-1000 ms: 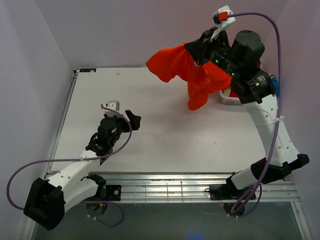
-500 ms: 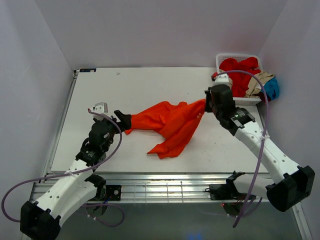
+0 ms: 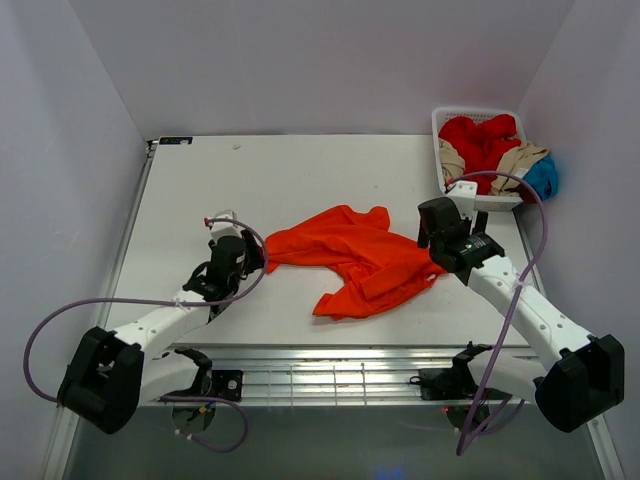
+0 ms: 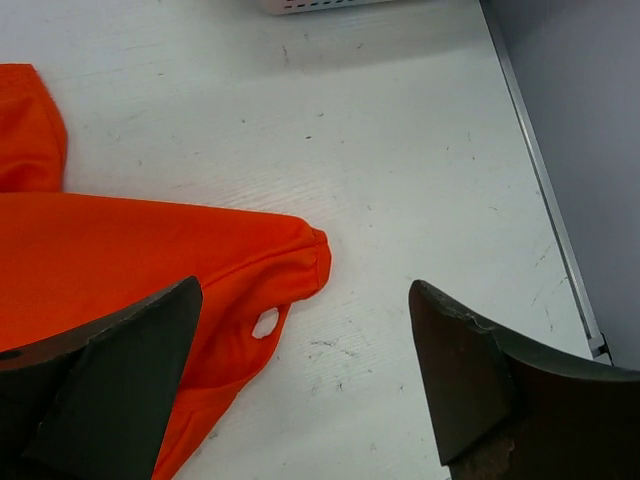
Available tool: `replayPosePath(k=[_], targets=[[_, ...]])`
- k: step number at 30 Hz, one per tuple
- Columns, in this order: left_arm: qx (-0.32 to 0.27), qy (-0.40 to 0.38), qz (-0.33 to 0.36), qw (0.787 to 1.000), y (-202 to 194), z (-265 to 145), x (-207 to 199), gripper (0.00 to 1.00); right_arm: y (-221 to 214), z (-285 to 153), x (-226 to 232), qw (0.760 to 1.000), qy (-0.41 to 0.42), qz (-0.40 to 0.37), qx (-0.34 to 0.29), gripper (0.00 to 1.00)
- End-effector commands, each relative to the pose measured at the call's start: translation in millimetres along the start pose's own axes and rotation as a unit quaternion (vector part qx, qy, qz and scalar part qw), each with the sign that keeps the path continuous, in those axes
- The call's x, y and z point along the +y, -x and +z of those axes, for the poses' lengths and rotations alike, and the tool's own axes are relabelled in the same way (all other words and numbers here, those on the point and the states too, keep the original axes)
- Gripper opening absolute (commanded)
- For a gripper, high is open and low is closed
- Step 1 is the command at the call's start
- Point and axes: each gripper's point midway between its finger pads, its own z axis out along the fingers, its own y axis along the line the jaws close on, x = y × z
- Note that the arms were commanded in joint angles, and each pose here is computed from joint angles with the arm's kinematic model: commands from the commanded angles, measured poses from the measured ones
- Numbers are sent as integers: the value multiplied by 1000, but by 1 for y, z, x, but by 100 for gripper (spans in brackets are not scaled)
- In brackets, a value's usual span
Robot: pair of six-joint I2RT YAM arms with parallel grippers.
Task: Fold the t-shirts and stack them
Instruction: Move the tshirt to the center of the board, then flatten out the tshirt
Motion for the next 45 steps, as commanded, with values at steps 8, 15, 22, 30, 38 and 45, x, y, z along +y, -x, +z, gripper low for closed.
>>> replayPosePath(k=[8,15,22,30,38,45], targets=[[51,-2,-36,998,-40,19,-2,66,20,-18,20,992,99,31,-65,90],[76,-32,-44,996,-59,24,-11,64,12,-15,20,993,101,25,-57,90],[111,-19,-42,993,-80,34,-8,53,6,-10,28,992,109,24,-53,91],[116,-13,-44,992,-83,36,-7,5,-6,-3,58,985,168,18,-33,93],[78,-8,-49,996,-58,25,-4,0,-57,-21,134,931,361,-35,34,93],[59,8,-35,998,-34,18,-3,0,-80,-44,155,909,411,-56,42,94]])
